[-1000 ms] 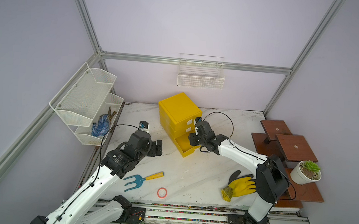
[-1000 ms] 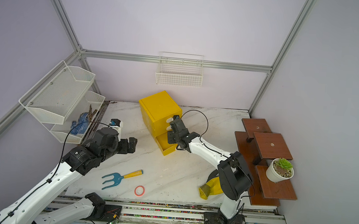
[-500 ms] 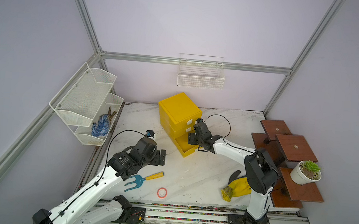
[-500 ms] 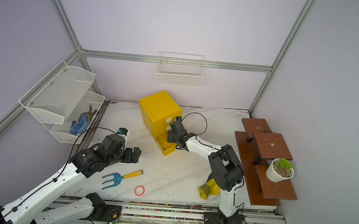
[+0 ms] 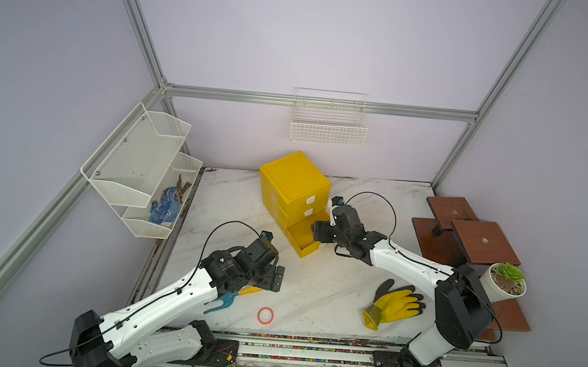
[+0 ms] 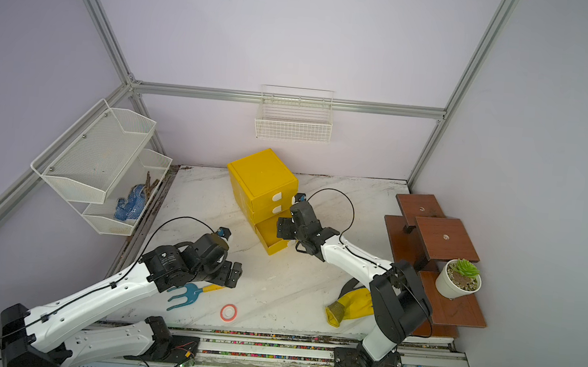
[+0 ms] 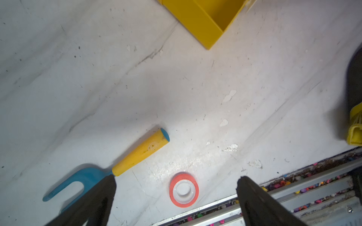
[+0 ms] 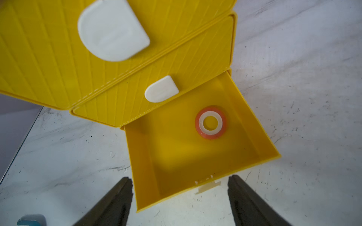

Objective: Place the transparent tape into the drawer according to color
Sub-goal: Place the tape in the drawer.

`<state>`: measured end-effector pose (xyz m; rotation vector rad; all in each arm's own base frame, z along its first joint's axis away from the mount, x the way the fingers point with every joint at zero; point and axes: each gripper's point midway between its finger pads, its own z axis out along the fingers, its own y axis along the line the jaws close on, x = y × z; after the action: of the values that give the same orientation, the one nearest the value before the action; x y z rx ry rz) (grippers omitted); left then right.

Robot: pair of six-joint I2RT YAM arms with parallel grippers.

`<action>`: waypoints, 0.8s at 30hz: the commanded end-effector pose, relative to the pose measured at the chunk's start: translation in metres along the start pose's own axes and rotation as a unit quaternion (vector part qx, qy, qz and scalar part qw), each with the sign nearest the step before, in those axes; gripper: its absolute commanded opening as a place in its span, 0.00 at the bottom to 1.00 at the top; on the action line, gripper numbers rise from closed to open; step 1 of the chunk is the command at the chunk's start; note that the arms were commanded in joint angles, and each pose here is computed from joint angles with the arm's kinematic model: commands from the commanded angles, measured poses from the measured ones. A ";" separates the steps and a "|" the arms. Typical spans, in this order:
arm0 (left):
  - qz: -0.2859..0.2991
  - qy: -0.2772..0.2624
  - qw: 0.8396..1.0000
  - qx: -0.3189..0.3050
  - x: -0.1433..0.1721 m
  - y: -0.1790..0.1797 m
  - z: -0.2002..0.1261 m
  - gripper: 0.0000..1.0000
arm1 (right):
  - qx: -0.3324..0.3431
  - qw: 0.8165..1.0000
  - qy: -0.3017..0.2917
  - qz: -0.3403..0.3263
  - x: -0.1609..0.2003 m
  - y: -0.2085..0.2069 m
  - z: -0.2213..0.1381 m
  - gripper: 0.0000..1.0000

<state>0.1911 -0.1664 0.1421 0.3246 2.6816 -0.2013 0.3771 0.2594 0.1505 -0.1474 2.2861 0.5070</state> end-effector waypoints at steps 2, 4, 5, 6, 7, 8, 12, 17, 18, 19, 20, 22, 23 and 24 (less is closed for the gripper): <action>0.020 0.070 0.997 0.011 0.032 -0.015 0.013 1.00 | 0.002 1.000 0.011 0.011 0.020 -0.010 -0.004 0.81; 0.035 0.089 0.995 0.007 0.042 -0.021 0.020 0.99 | 0.011 1.000 0.017 0.010 0.028 -0.016 -0.003 0.82; 0.042 0.099 0.994 0.004 0.046 -0.024 0.024 0.99 | 0.009 1.000 0.006 0.011 0.022 -0.015 -0.010 0.82; 0.047 0.108 0.993 -0.001 0.051 -0.026 0.027 0.99 | 0.016 1.000 0.005 0.011 0.022 -0.018 -0.011 0.82; 0.052 0.116 0.992 -0.006 0.055 -0.027 0.030 0.98 | 0.022 1.000 0.006 0.012 0.023 -0.019 -0.011 0.82; 0.056 0.123 0.991 -0.011 0.059 -0.028 0.034 0.98 | 0.025 1.000 0.006 0.009 0.023 -0.021 -0.011 0.82; 0.061 0.136 0.989 -0.022 0.077 -0.030 0.049 0.97 | 0.039 0.999 0.004 0.006 0.022 -0.026 -0.013 0.82; 0.048 0.133 0.989 -0.038 0.091 -0.023 0.065 0.95 | 0.046 0.999 -0.001 0.005 0.020 -0.028 -0.016 0.82; 0.046 0.132 0.989 -0.041 0.092 -0.023 0.068 0.94 | 0.047 0.999 -0.002 0.004 0.019 -0.029 -0.017 0.82; 0.047 0.129 0.990 -0.043 0.092 -0.023 0.070 0.94 | 0.049 0.999 -0.003 0.005 0.019 -0.030 -0.017 0.82; 0.048 0.127 0.990 -0.047 0.093 -0.022 0.072 0.93 | 0.050 0.999 -0.003 0.005 0.019 -0.030 -0.018 0.83; 0.050 0.128 0.989 -0.050 0.094 -0.023 0.077 0.90 | 0.050 0.999 -0.003 0.004 0.019 -0.031 -0.019 0.83; 0.051 0.131 0.989 -0.052 0.096 -0.023 0.080 0.89 | 0.049 0.999 -0.004 0.004 0.019 -0.031 -0.019 0.83; 0.052 0.137 0.988 -0.053 0.099 -0.024 0.083 0.88 | 0.050 0.999 -0.006 0.005 0.019 -0.031 -0.020 0.83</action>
<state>0.1239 -0.1755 0.0311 0.5311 2.9486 0.0483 0.3590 0.2313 0.1320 -0.0977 2.3133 0.4167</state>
